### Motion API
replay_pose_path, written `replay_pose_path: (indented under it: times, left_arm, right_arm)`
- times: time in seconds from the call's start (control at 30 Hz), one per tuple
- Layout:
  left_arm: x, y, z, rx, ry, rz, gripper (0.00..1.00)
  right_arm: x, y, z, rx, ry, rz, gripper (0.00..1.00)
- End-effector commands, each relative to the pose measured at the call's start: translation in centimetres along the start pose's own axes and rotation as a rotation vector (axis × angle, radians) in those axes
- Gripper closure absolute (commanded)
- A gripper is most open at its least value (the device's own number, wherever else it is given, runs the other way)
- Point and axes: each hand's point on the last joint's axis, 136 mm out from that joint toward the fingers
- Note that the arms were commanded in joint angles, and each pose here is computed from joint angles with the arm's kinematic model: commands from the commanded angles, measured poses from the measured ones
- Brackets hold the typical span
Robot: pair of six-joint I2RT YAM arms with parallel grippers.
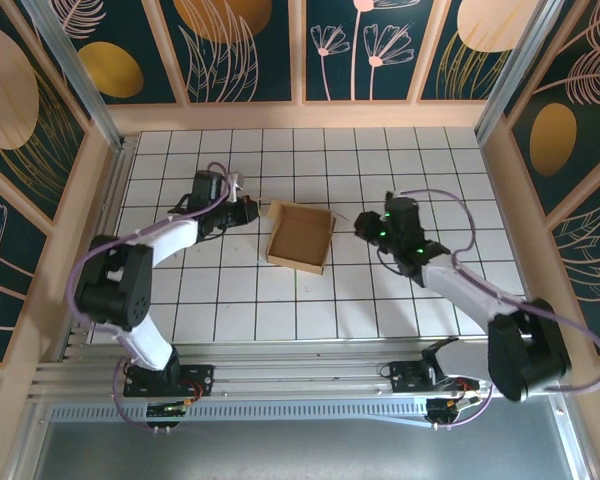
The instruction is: Fold the paper box
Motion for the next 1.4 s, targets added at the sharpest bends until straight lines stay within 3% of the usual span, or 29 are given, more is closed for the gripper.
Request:
replay_pose_path:
  times: [0.0, 0.2, 0.37, 0.63, 1.0, 1.17, 1.37]
  left_arm:
    - [3.5, -5.1, 0.7, 0.146, -0.018, -0.183, 0.92]
    - [4.9, -12.1, -4.7, -0.007, 0.056, -0.333, 0.54]
    - [4.1, -15.1, -5.9, -0.004, 0.095, -0.334, 0.39]
    - [4.1, -18.1, -5.6, 0.063, 0.119, -0.413, 0.33]
    - [2.8, -16.3, -4.4, 0.071, 0.077, -0.36, 0.27]
    - [1.2, -14.1, -3.3, 0.073, 0.044, -0.279, 0.24]
    - [-1.1, -11.2, -2.5, 0.043, -0.004, -0.158, 0.2]
  right_arm:
    - [4.4, -2.7, 2.7, 0.069, -0.09, -0.119, 0.9]
    - [2.5, -0.6, 12.0, 0.342, -0.302, 0.219, 0.84]
    - [-1.6, 2.2, 15.3, 0.42, -0.375, 0.388, 0.81]
    - [-8.5, 6.1, 12.7, 0.316, -0.427, 0.549, 0.85]
    - [-15.4, 8.4, 3.3, 0.162, -0.43, 0.626, 0.86]
    - [-15.7, 8.5, 2.3, 0.128, -0.437, 0.612, 0.82]
    - [-11.9, 6.3, 6.6, 0.203, -0.449, 0.486, 0.72]
Point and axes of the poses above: each hand's point on the last joint's axis, 136 mm out from that joint toward the fingers, its own y axis out along the fingers, its own z axis along the line the jaws close on, x = y × z, and after that the axes turned 6 degrees about y, right-handed
